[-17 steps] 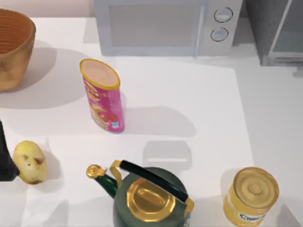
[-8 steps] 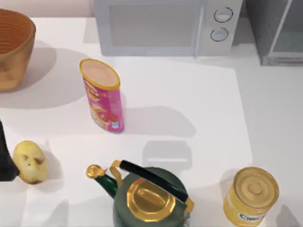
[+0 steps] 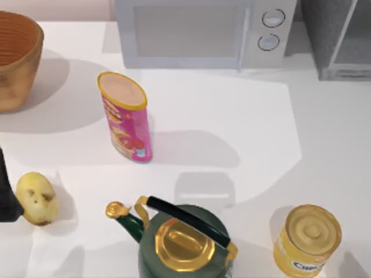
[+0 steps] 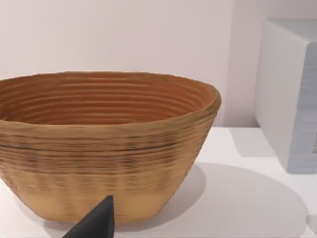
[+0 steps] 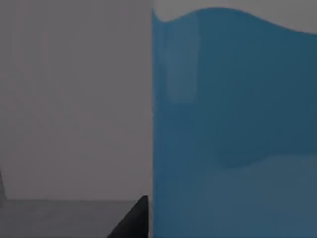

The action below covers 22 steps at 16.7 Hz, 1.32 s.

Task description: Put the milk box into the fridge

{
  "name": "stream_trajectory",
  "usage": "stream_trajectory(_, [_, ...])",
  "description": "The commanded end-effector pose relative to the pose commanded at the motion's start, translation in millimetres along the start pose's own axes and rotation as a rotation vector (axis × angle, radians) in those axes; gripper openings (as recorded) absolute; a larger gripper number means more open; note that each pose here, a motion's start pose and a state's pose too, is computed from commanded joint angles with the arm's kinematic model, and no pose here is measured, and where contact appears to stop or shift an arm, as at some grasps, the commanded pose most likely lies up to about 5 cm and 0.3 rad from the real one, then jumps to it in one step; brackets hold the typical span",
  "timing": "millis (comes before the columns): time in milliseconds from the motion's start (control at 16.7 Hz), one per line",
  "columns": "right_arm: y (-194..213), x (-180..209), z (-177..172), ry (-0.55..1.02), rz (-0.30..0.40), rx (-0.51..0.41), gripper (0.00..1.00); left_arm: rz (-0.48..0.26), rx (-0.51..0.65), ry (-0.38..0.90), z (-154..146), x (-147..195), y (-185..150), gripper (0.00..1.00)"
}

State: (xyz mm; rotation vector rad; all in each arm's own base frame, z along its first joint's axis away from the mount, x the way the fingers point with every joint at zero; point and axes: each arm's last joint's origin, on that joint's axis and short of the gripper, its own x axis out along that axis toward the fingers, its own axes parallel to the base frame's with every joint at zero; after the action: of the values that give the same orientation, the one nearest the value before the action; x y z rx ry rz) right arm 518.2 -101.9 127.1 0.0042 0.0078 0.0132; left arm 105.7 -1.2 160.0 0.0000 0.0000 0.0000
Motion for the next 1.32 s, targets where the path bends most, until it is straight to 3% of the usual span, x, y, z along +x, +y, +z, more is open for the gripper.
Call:
stream_trajectory(360, [-0.8,5.7,2.4,-0.001,-0.005,0.002,0.00,0.000,0.000,0.000,0.0,0.0,0.0,1.00])
stream_trajectory(1140, [-0.8,5.7,2.4,-0.001,-0.005,0.002,0.98,0.000,0.000,0.000,0.0,0.0,0.0,1.00])
stream_trajectory(1320, [-0.8,5.7,2.4,-0.001,-0.005,0.002,1.00,0.000,0.000,0.000,0.0,0.0,0.0,1.00])
